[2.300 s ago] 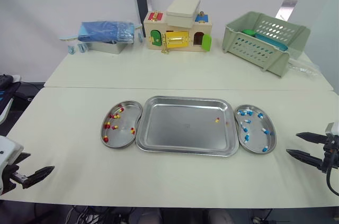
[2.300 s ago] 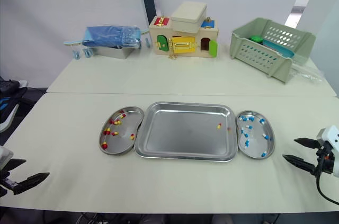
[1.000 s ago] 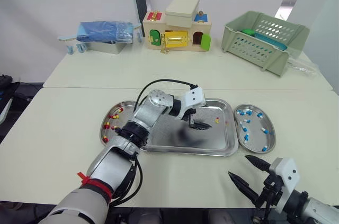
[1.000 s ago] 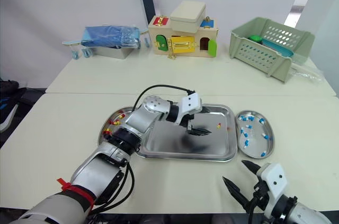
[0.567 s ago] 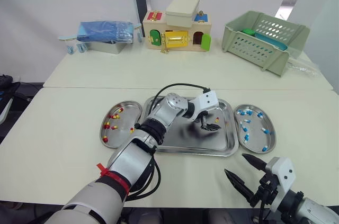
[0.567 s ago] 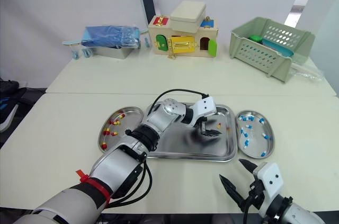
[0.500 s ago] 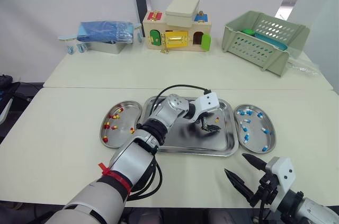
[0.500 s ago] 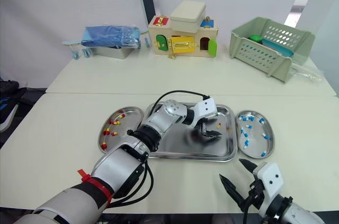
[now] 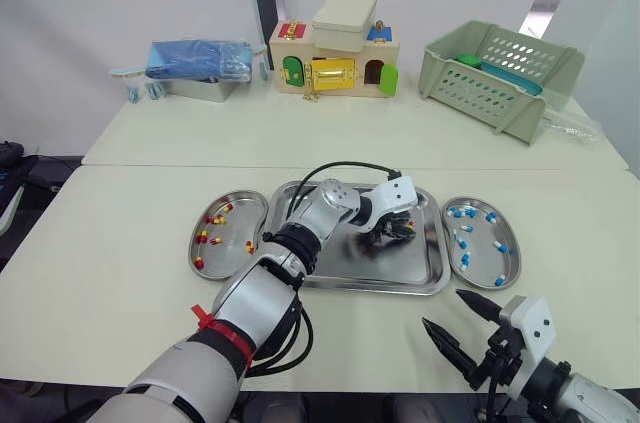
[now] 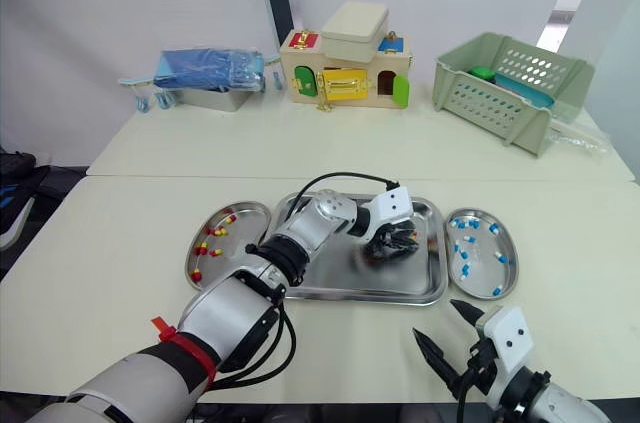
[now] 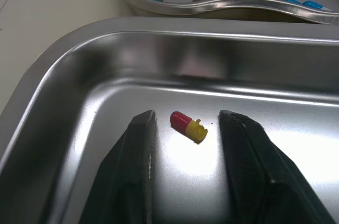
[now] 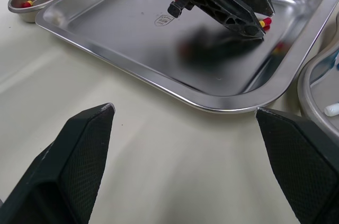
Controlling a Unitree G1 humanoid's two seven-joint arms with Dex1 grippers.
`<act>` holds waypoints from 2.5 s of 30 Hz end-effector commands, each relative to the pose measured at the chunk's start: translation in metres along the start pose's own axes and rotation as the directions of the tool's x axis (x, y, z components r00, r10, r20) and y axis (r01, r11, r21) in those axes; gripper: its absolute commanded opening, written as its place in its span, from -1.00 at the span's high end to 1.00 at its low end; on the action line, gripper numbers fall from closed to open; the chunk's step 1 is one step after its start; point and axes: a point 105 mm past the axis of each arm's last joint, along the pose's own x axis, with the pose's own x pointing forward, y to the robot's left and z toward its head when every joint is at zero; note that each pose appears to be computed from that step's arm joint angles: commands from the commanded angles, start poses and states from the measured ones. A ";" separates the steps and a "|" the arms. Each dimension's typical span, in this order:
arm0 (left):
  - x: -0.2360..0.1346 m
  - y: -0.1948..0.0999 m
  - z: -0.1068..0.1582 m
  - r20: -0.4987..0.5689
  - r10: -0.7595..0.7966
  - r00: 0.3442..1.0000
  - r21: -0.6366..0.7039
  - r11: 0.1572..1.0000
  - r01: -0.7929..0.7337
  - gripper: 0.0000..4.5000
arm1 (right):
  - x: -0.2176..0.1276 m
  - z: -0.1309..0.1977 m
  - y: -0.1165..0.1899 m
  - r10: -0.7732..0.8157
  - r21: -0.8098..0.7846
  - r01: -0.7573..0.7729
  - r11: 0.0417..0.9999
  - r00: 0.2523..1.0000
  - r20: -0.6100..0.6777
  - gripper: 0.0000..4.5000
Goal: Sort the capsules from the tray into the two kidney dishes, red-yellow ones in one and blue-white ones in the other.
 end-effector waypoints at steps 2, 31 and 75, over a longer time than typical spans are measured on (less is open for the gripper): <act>-0.001 0.003 0.003 -0.007 0.009 1.000 0.010 1.000 -0.009 0.81 | 0.000 0.011 0.006 0.020 -0.030 -0.019 0.999 0.999 0.037 -1.00; -0.018 0.012 0.015 0.059 0.029 0.998 0.002 1.000 -0.029 0.99 | -0.003 0.021 0.004 0.045 -0.105 -0.038 0.994 0.997 0.065 -1.00; -0.273 -0.020 -0.099 -0.313 0.591 0.744 -0.371 0.645 -0.668 -0.38 | 0.015 0.031 0.003 0.452 -0.215 -0.452 0.866 0.891 -0.051 -1.00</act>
